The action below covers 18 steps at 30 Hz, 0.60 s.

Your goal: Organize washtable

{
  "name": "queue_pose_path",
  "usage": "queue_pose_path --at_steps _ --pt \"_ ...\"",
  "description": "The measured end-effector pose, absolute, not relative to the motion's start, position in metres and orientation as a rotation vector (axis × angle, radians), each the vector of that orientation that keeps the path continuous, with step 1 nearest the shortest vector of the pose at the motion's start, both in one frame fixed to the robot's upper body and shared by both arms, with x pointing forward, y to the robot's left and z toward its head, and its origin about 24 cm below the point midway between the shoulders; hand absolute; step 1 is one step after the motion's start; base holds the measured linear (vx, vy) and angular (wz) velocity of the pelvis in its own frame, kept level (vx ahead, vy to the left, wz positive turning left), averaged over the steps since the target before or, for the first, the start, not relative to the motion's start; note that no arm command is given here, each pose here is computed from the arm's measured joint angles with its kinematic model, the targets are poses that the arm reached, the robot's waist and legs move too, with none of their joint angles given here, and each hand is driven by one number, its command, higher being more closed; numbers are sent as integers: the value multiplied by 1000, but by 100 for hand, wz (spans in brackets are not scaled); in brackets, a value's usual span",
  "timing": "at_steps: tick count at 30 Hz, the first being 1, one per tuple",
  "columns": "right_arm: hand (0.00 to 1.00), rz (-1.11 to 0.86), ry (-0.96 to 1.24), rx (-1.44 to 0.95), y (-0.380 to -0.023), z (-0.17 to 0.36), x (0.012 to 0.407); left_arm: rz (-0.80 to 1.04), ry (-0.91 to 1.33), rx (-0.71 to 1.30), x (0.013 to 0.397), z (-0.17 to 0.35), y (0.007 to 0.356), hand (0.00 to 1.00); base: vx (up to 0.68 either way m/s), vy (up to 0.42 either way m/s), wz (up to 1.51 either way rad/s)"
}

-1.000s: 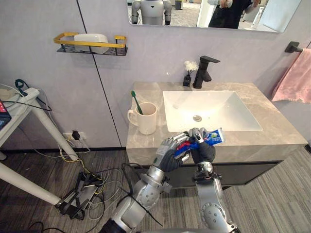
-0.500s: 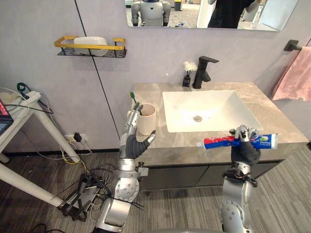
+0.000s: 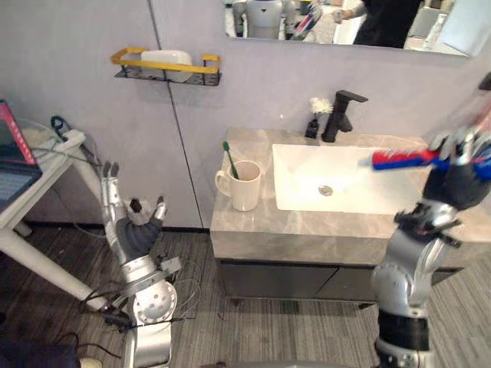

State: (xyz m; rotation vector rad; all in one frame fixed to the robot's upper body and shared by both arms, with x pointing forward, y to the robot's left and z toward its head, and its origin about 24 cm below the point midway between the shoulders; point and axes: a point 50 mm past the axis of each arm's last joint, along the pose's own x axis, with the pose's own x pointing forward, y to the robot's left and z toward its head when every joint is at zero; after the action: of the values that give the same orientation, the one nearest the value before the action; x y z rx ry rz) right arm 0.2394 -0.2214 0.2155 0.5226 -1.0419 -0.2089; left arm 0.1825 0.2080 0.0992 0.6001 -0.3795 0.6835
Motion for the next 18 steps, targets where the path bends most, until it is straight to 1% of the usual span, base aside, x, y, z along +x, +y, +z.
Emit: queue_pose_path --at_steps 1,3,5,6,7,9,11,12,18 --pt "100 -206 -1061 508 -224 222 242 688 -355 604 181 95 210 0 8 -16 31" --pt "100 -195 -1094 461 -232 244 260 684 -181 635 173 62 219 0 -6 -15 36" --pt "100 -196 -1096 442 -235 252 266 665 -92 643 170 45 220 0 -11 -12 29" --pt "100 -190 -1098 425 -238 259 270 643 5 645 164 27 221 0 -12 -13 20" --pt "100 -185 -1099 424 -239 262 272 631 42 644 161 20 221 0 -12 -15 17" --pt "100 -134 -1088 452 -233 272 281 580 195 647 147 -9 221 0 -9 -3 12" --pt "100 -96 -1068 461 -229 275 286 549 274 639 139 -23 221 0 -7 2 4" --pt "100 -50 -1046 470 -224 278 290 523 350 609 133 -37 220 0 0 0 0" --pt "100 73 -916 422 -208 274 308 428 590 553 110 -79 221 0 -16 -2 -2"
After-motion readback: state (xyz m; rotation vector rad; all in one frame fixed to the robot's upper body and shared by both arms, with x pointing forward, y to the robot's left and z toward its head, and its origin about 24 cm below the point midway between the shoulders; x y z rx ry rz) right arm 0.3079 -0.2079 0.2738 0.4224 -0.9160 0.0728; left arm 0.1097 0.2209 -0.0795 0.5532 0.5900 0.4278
